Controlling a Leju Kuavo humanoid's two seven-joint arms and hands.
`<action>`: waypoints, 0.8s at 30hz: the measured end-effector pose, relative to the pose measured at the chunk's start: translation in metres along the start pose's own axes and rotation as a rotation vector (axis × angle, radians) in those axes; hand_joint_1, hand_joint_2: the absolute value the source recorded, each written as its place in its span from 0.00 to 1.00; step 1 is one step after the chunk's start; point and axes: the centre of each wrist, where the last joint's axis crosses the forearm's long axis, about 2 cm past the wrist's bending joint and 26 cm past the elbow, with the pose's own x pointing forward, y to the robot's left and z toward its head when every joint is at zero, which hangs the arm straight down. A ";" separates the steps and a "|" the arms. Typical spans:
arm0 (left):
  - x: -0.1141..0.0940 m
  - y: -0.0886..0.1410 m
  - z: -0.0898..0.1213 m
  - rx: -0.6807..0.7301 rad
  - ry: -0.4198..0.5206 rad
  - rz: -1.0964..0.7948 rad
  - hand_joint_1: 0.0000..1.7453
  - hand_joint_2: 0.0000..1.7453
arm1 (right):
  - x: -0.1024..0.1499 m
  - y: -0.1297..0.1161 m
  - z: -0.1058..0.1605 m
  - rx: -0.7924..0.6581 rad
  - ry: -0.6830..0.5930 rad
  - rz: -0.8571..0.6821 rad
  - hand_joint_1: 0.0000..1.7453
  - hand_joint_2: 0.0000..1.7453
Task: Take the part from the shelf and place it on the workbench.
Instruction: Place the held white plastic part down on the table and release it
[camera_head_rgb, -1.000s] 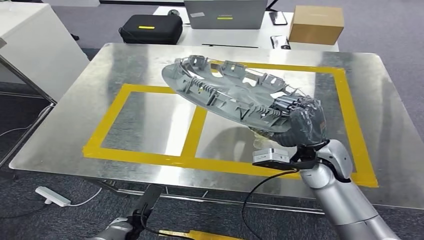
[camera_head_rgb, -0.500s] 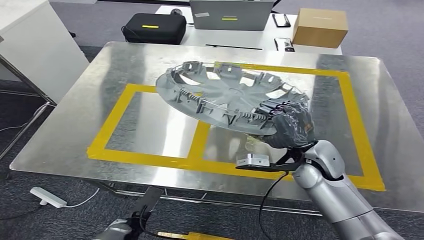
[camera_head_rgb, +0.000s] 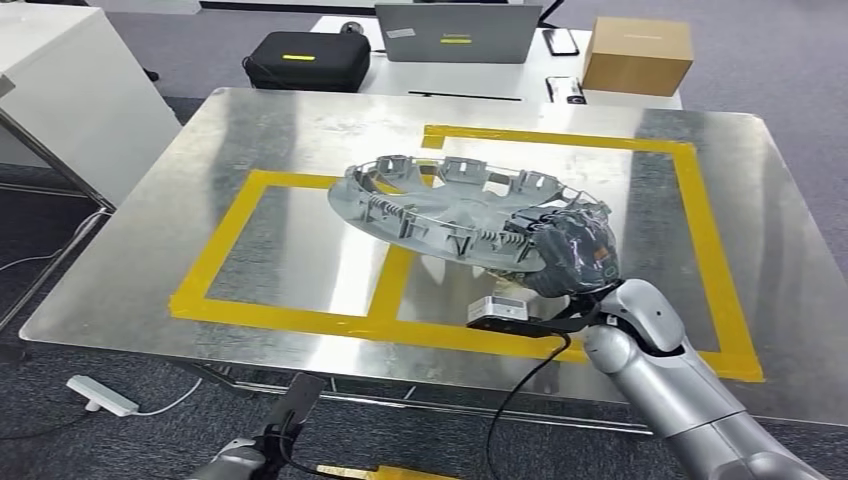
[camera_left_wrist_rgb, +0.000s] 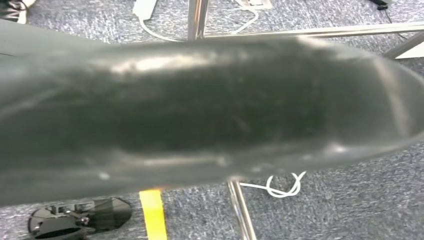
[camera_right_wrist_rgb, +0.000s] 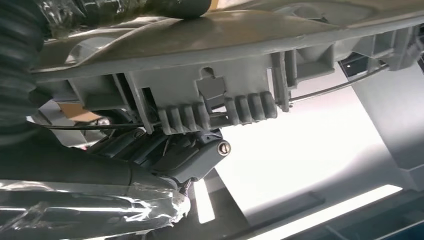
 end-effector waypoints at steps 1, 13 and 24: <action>0.000 0.000 0.000 0.002 0.001 0.001 0.00 0.00 | -0.001 0.001 0.001 0.002 0.007 -0.019 1.00 1.00; -0.001 0.001 0.001 0.019 0.029 0.024 0.00 0.00 | -0.006 0.003 0.009 -0.012 0.067 -0.125 1.00 1.00; -0.001 -0.001 0.001 -0.042 0.027 -0.048 0.00 0.00 | -0.008 0.004 0.014 -0.022 0.083 -0.106 1.00 1.00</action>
